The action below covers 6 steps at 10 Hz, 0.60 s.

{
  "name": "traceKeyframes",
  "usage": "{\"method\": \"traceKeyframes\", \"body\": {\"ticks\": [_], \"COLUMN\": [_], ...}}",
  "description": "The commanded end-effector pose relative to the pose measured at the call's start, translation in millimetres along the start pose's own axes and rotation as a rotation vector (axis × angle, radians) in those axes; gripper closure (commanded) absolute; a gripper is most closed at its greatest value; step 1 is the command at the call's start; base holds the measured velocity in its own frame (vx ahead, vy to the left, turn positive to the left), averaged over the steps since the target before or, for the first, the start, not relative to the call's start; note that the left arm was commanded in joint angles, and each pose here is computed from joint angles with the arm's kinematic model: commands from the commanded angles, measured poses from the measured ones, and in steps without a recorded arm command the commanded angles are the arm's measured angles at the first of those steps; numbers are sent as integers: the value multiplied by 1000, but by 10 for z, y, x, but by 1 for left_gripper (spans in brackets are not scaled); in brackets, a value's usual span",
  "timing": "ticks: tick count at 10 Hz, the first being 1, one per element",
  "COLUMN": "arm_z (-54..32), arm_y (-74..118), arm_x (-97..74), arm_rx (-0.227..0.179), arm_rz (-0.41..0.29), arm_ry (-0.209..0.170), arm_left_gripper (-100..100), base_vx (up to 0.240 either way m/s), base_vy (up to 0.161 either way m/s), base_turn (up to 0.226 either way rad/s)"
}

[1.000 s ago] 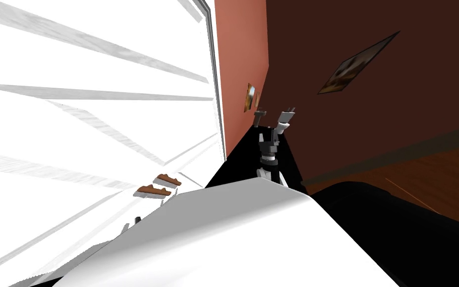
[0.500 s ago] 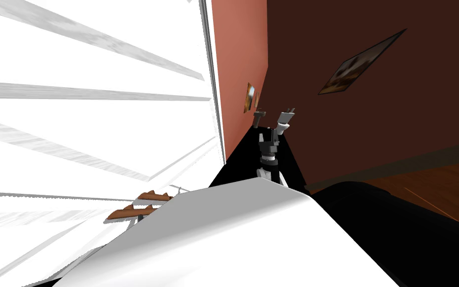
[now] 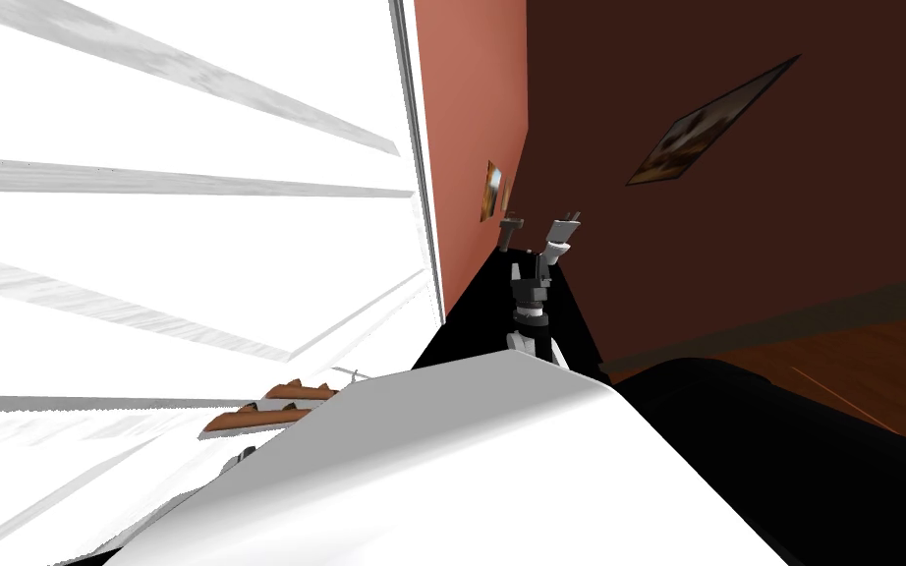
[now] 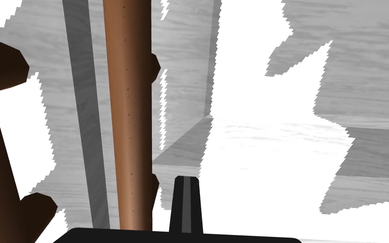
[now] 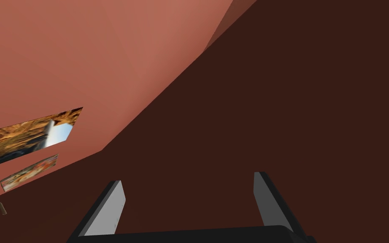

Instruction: Push the door open

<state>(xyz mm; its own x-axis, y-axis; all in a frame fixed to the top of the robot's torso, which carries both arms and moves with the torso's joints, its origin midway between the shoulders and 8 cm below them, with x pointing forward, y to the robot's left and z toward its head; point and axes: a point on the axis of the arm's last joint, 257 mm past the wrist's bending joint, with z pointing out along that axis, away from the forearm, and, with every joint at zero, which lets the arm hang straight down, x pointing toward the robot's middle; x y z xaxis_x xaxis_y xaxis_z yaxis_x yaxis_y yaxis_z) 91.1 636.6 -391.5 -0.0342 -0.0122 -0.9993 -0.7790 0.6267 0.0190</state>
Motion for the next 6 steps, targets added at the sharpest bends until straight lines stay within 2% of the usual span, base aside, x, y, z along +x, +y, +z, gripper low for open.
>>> {"method": "traceKeyframes", "body": {"ticks": [1, 2, 3, 6], "arm_z": [0, 0, 7, 17], "arm_y": [0, 0, 4, 8], "arm_x": [0, 0, -6, -13], "arm_rx": [0, 0, -1, -2], "arm_rz": [0, 0, 2, 4], "arm_ry": [0, 0, -1, -3], "arm_left_gripper": [100, 100, -100, -100], "base_vx": [-8, 0, -169, -243], "base_vy": [1, 0, -2, 5], "base_turn": [0, 0, 17, 14]}}
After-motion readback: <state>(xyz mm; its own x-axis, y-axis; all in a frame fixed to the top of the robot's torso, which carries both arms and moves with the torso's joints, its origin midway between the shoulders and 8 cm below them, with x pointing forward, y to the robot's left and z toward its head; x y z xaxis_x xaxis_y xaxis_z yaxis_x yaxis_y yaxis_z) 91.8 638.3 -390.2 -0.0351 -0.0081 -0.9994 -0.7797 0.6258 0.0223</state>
